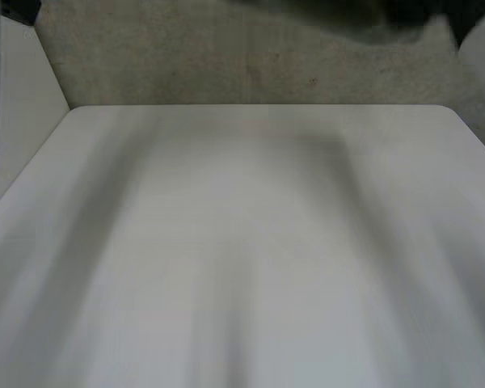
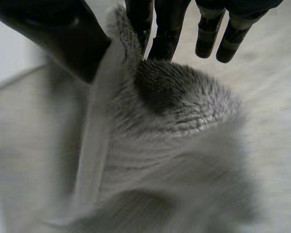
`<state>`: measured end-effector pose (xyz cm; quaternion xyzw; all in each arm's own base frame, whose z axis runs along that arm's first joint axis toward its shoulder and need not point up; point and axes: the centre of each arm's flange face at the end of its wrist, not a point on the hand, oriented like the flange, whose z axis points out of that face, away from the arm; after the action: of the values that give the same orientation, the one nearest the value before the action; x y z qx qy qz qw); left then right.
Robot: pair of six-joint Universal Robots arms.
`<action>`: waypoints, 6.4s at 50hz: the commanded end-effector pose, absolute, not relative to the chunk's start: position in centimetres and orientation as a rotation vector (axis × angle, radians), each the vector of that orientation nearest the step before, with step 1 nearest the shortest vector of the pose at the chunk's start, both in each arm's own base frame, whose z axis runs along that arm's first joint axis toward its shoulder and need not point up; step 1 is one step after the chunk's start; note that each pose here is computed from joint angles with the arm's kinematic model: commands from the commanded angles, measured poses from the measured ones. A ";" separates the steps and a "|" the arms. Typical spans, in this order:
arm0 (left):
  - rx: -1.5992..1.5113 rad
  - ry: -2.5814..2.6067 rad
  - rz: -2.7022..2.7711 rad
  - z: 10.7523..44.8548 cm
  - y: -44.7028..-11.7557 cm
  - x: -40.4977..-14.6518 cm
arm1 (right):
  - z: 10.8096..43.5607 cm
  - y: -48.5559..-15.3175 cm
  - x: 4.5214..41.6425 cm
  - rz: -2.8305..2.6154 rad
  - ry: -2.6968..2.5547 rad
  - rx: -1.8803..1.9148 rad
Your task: Fold the towel.
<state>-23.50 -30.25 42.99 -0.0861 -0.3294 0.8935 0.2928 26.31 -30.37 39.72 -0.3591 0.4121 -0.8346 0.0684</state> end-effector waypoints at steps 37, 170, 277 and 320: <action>-0.739 -2.094 1.771 19.7 -28.8 -19.8 | 21.7 -25.6 23.5 -1.550 2.015 -1.243; -0.811 -2.187 1.606 17.7 -23.7 -25.3 | 16.4 -24.2 21.5 -1.620 2.236 -1.226; -1.167 -2.477 1.690 13.2 -20.6 -23.2 | 15.8 -23.8 21.4 -1.589 2.260 -1.221; -1.244 -2.598 1.792 12.9 -22.9 -19.8 | 15.6 -23.5 21.4 -1.577 2.260 -1.223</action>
<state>-20.39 -22.37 13.05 -0.3525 -0.7692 0.5229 -0.1030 21.38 -23.58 15.68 -0.4047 0.7478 -0.5226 0.0625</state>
